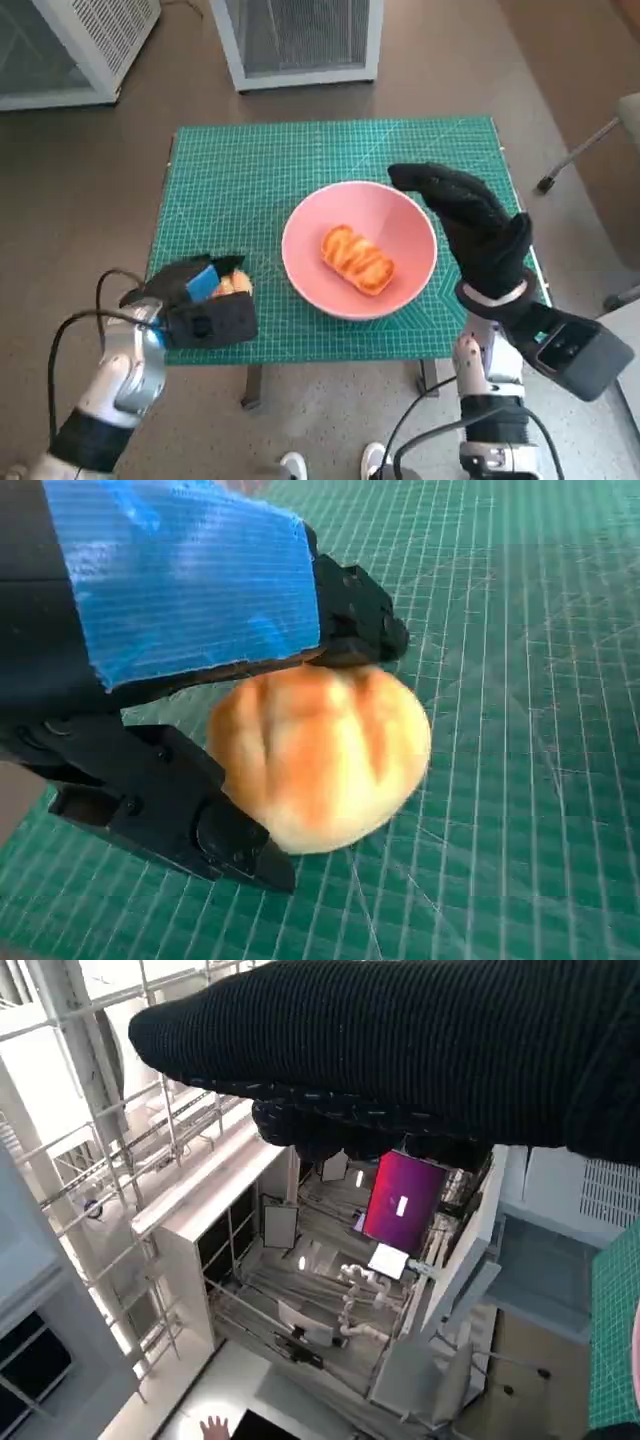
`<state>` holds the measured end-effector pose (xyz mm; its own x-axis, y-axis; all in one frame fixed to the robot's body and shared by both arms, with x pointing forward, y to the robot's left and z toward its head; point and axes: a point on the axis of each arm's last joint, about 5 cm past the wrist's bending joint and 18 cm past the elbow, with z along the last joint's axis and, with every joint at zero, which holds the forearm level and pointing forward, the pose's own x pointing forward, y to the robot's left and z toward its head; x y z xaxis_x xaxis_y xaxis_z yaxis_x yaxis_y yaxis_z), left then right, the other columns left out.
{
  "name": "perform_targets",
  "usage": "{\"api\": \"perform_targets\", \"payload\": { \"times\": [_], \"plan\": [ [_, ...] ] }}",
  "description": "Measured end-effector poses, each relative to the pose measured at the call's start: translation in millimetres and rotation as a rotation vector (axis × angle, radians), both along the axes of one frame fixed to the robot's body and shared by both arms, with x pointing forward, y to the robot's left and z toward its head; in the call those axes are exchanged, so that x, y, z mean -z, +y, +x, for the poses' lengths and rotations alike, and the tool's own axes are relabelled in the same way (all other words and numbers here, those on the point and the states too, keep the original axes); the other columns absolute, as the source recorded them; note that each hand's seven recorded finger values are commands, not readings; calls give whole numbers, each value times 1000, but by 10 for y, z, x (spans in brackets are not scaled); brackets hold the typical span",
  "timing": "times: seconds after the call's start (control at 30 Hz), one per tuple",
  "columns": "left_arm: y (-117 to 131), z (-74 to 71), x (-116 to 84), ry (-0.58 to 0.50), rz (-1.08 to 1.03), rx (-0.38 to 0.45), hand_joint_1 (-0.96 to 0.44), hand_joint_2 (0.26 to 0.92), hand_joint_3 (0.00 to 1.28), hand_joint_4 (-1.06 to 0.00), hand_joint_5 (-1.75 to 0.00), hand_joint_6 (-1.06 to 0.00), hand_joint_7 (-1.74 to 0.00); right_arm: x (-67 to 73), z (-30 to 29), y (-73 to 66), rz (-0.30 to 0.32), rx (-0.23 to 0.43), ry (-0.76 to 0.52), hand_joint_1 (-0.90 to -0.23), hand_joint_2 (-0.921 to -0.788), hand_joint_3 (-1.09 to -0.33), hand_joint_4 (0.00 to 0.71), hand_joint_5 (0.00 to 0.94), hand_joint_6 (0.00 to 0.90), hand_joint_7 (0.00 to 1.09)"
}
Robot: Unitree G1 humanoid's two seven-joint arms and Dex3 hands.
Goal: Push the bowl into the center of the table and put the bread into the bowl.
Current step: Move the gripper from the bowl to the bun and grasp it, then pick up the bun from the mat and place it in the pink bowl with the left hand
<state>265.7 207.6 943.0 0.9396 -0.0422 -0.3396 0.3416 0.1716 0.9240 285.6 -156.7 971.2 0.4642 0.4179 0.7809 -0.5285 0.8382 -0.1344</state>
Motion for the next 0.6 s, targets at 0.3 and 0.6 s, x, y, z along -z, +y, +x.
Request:
{"api": "perform_targets", "payload": {
  "times": [0.3, 0.6],
  "plan": [
    [74, -43, 15, -83, 49, 71, 4, 771, 324, -716, -1199, -636, -1141, 9, -11, -14, -2, 1, 6, -585, -921, -669, 279, 63, -1, 711],
    [44, -184, -255, -130, -48, 113, 2, 859, 167, -716, -1141, -631, -1178, 16, -14, -18, -5, 0, 11, -585, -921, -670, 276, 70, -1, 717]
  ]
}}
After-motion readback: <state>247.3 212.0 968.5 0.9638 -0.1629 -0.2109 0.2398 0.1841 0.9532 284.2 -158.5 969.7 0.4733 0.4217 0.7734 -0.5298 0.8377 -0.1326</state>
